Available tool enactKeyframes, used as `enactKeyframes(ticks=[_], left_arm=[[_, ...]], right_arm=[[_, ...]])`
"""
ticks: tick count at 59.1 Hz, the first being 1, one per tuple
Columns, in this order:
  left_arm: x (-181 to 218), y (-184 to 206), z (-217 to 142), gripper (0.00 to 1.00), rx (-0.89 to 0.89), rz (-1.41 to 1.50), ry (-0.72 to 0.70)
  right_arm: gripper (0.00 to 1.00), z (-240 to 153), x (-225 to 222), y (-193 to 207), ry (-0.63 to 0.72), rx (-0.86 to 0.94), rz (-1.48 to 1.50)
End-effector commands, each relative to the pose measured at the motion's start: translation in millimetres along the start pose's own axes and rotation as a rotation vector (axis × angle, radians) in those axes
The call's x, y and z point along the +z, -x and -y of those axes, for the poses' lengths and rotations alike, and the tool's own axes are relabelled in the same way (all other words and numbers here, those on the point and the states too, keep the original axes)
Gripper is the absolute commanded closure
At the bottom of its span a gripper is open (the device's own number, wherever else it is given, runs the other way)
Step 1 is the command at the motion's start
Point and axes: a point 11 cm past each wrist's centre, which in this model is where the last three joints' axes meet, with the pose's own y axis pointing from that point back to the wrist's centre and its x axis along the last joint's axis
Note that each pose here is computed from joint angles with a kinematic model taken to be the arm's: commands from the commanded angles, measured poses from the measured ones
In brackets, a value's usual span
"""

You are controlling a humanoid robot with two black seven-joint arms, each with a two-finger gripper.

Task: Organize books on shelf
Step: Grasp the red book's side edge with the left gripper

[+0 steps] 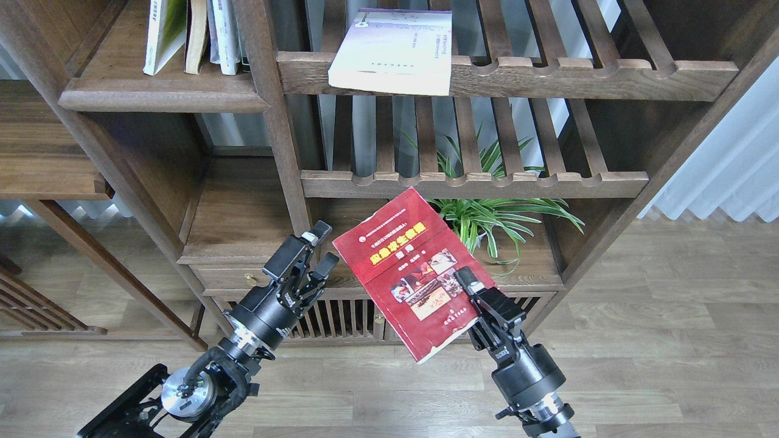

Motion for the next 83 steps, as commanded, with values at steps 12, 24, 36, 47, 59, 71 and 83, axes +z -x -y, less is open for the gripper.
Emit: enactKeyframes(ticks=[12, 24, 36, 47, 59, 71, 83], left_arm=[[-19.1, -4.1, 1.3, 0.03, 0.013, -0.004, -0.063], [-22.8, -3.8, 5.8, 0.05, 0.015, 0.009, -0.092], [-20.3, -0.5, 10.1, 0.1, 0.008, 0.022, -0.106], [-23.7, 1.3, 14.1, 0.18, 0.006, 0.036, -0.133], [-27.2, -0.3, 14.5, 0.65, 0.012, 0.038, -0.15], [-29.9, -3.4, 11.3, 0.93, 0.025, 0.042, -0.17], [-34.6, -6.7, 7.2, 0.94, 0.036, 0.038, -0.184]], right_arm=[[0.94, -2.2, 7.9, -2.5, 0.008, 0.008, 0.018], [0.94, -4.4, 16.0, -4.6, 0.037, 0.017, 0.022], [0.94, -5.0, 18.8, -5.2, 0.054, 0.02, 0.02], [0.94, -5.9, 21.0, -5.9, 0.065, 0.023, 0.021], [0.94, -7.9, 20.8, -6.9, 0.064, 0.029, 0.021], [0.94, -8.9, 21.1, -7.4, 0.063, 0.031, 0.022], [0.93, -10.6, 17.2, -7.8, 0.05, 0.035, 0.018]])
